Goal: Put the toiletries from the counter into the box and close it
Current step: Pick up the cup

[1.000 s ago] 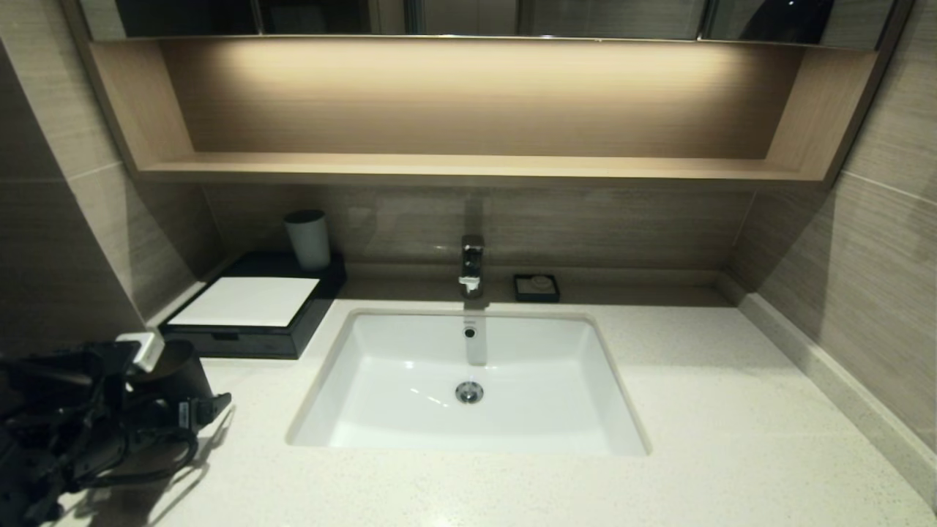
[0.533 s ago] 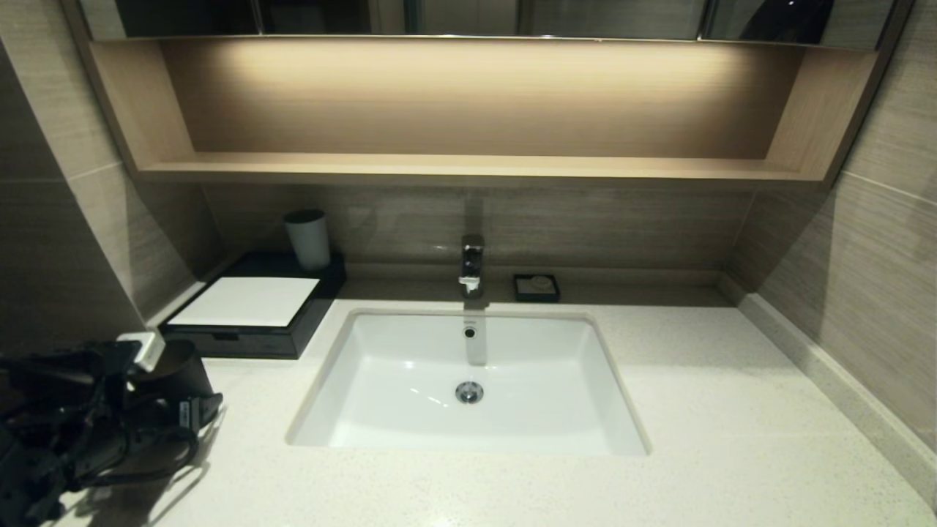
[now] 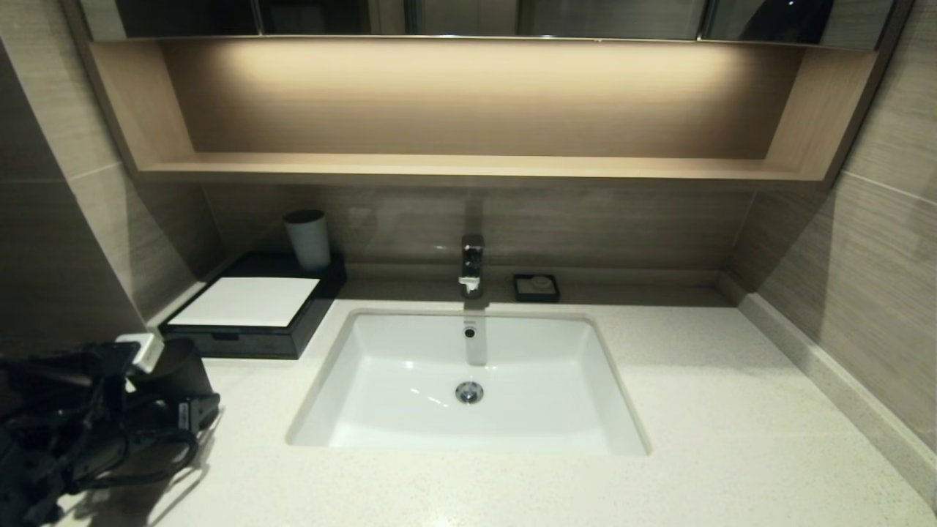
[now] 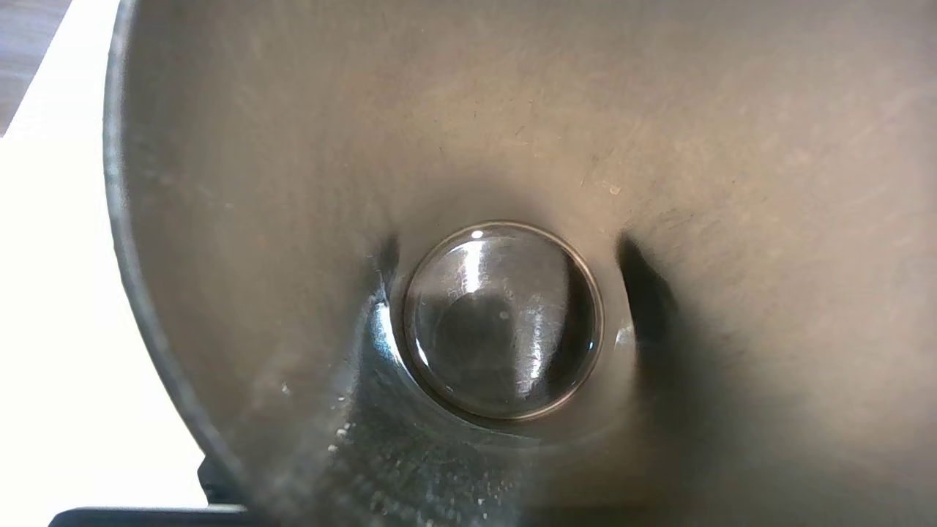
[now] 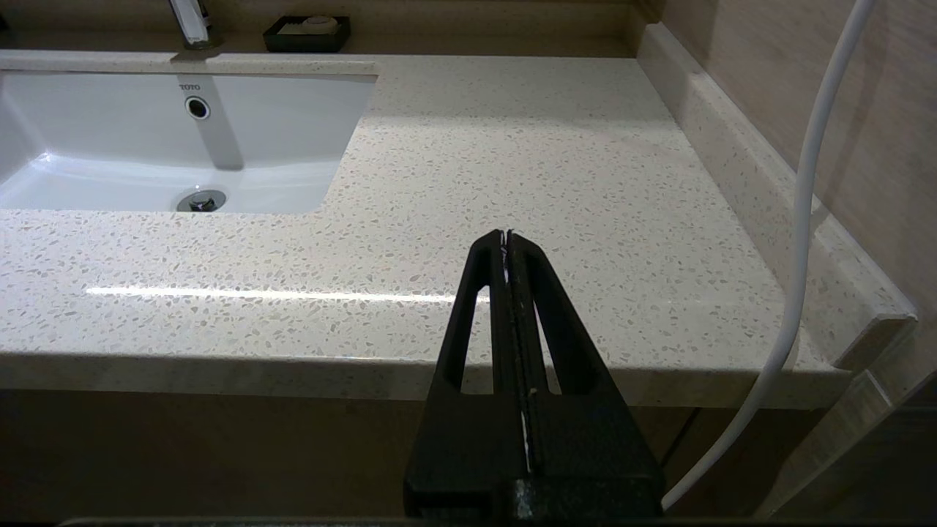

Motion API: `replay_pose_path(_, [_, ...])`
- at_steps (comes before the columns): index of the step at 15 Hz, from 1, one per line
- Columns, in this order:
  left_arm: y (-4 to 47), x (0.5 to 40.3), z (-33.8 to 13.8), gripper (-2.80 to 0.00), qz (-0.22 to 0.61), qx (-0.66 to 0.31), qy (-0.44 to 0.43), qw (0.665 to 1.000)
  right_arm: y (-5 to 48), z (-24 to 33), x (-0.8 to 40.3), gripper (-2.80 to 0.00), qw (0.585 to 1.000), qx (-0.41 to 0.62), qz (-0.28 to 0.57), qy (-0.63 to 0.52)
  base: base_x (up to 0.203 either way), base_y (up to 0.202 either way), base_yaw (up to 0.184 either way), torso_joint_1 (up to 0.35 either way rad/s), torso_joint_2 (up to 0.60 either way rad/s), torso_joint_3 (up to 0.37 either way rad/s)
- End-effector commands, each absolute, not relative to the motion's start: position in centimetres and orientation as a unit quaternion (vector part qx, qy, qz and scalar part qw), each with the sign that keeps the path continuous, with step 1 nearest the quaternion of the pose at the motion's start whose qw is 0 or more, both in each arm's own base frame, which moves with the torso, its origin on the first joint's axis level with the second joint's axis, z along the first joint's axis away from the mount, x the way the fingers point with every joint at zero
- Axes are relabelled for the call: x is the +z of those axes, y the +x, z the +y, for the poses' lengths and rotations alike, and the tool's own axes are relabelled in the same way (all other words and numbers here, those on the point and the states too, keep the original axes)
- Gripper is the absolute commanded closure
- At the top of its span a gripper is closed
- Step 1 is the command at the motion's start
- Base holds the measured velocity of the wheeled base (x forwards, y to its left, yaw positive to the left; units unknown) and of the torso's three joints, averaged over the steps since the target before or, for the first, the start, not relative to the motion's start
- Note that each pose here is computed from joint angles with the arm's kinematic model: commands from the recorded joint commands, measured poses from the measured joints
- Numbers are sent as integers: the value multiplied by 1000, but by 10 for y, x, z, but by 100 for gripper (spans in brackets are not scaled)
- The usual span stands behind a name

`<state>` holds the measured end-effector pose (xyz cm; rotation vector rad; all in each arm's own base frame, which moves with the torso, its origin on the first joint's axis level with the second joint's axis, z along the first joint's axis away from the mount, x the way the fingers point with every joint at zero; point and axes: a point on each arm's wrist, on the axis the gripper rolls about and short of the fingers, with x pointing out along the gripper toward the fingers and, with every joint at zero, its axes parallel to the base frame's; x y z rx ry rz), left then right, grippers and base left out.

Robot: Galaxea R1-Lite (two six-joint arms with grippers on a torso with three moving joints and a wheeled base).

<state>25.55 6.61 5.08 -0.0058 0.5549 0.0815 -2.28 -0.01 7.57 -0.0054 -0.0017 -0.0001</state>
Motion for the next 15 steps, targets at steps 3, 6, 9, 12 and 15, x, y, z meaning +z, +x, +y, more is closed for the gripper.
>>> replay_pose_path(3, [249, 63, 68, 0, 246, 49, 2, 968, -23, 0, 76, 0, 1000, 0, -1, -3, 0, 0, 0, 0, 0, 0])
replay_pose_path(6, [245, 77, 69, 0, 222, 57, 7, 973, -23, 0, 75, 0, 1000, 0, 0, -3, 0, 0, 0, 0, 0, 0])
replay_pose_path(9, [243, 93, 71, 0, 189, 66, 12, 980, -23, 0, 75, 0, 1000, 0, 0, -3, 0, 0, 0, 0, 0, 0])
replay_pose_path(12, [249, 113, 76, 0, 146, 76, 7, 986, -23, 0, 75, 0, 1000, 0, 0, -3, 0, 0, 0, 0, 0, 0])
replay_pose_path(15, [273, 136, 84, 0, 104, 80, 10, 991, -23, 0, 75, 0, 1000, 0, 0, -3, 0, 0, 0, 0, 0, 0])
